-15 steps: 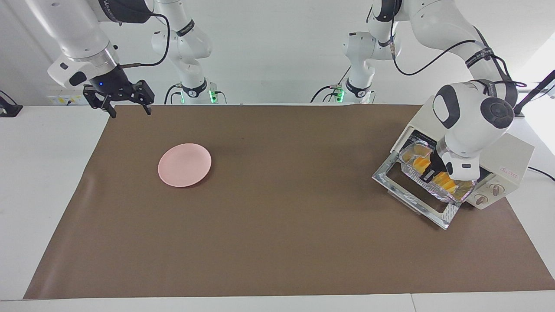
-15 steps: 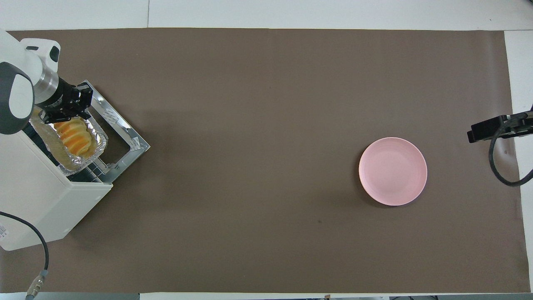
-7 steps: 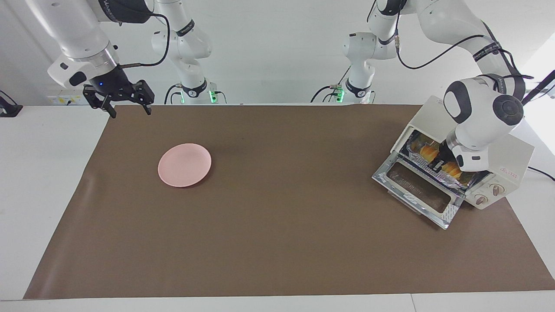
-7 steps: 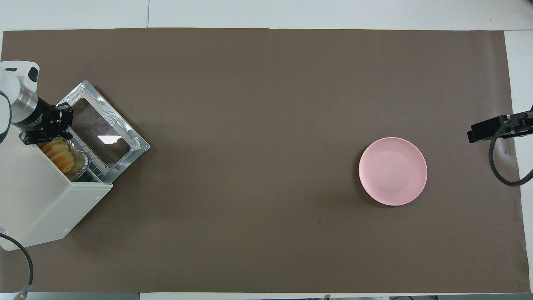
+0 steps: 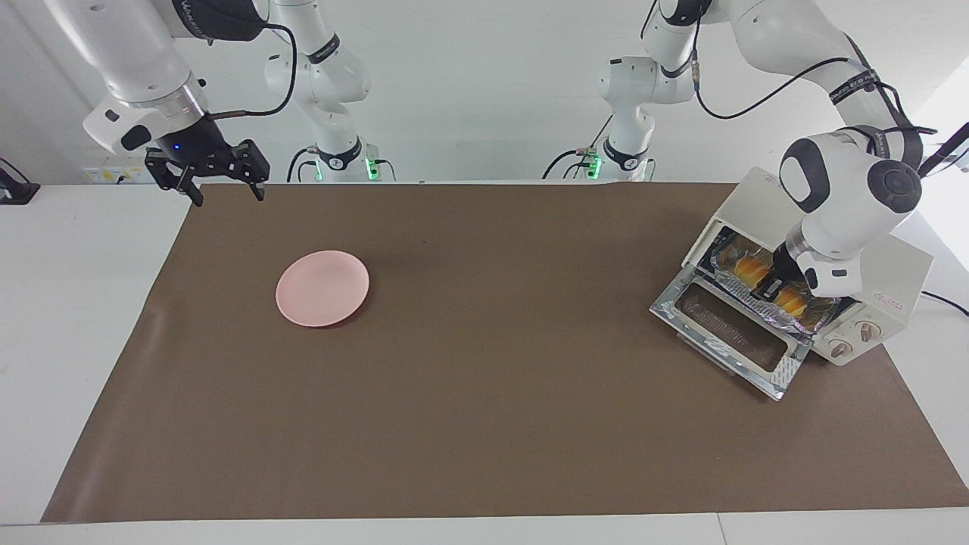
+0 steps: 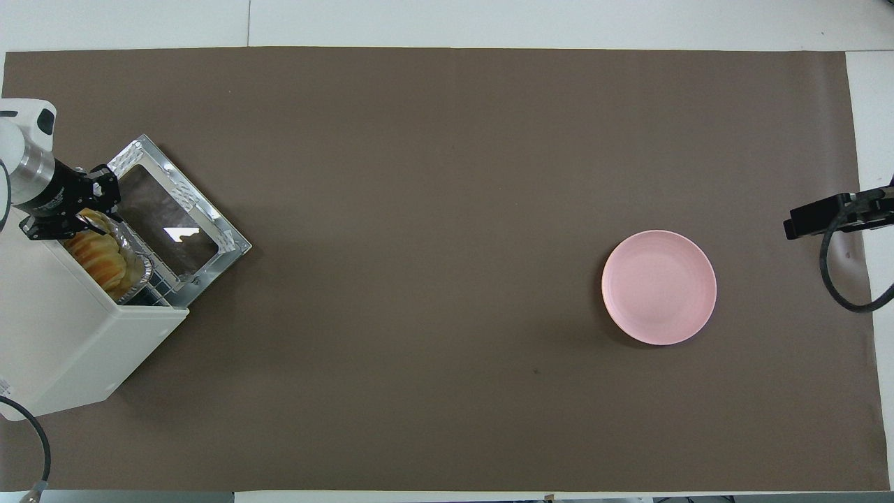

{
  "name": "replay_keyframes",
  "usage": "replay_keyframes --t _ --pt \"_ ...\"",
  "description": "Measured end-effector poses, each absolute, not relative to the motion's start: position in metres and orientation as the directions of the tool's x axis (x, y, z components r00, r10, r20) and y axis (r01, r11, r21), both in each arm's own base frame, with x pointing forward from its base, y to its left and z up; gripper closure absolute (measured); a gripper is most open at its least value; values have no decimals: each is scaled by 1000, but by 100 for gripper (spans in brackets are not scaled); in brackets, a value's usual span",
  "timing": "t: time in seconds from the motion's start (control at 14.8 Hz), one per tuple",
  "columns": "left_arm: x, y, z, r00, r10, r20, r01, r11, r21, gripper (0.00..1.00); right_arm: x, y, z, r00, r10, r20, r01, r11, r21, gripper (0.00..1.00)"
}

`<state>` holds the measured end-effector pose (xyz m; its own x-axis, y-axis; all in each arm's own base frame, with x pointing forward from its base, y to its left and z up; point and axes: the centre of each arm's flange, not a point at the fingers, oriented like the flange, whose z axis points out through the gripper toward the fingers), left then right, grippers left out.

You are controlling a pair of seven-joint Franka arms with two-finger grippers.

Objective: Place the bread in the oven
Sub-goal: 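Lower the tray inside the oven and open the left gripper, then withdraw the left gripper out of the oven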

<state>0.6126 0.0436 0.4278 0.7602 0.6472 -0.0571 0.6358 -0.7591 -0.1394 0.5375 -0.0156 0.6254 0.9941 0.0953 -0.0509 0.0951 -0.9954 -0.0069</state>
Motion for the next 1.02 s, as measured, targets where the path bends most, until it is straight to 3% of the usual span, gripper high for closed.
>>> replay_keyframes --t 0.41,0.68,1.02 --pt "626 40 452 770 637 17 636 -767 -88 1 538 -16 625 994 95 -51 95 -995 -7 0" --pt "633 36 513 846 532 46 534 -843 -66 0 538 -16 625 994 95 -51 95 -995 -7 0" --pt "590 17 577 985 162 -55 158 -985 -65 0 538 -16 625 994 95 -51 95 -995 -7 0"
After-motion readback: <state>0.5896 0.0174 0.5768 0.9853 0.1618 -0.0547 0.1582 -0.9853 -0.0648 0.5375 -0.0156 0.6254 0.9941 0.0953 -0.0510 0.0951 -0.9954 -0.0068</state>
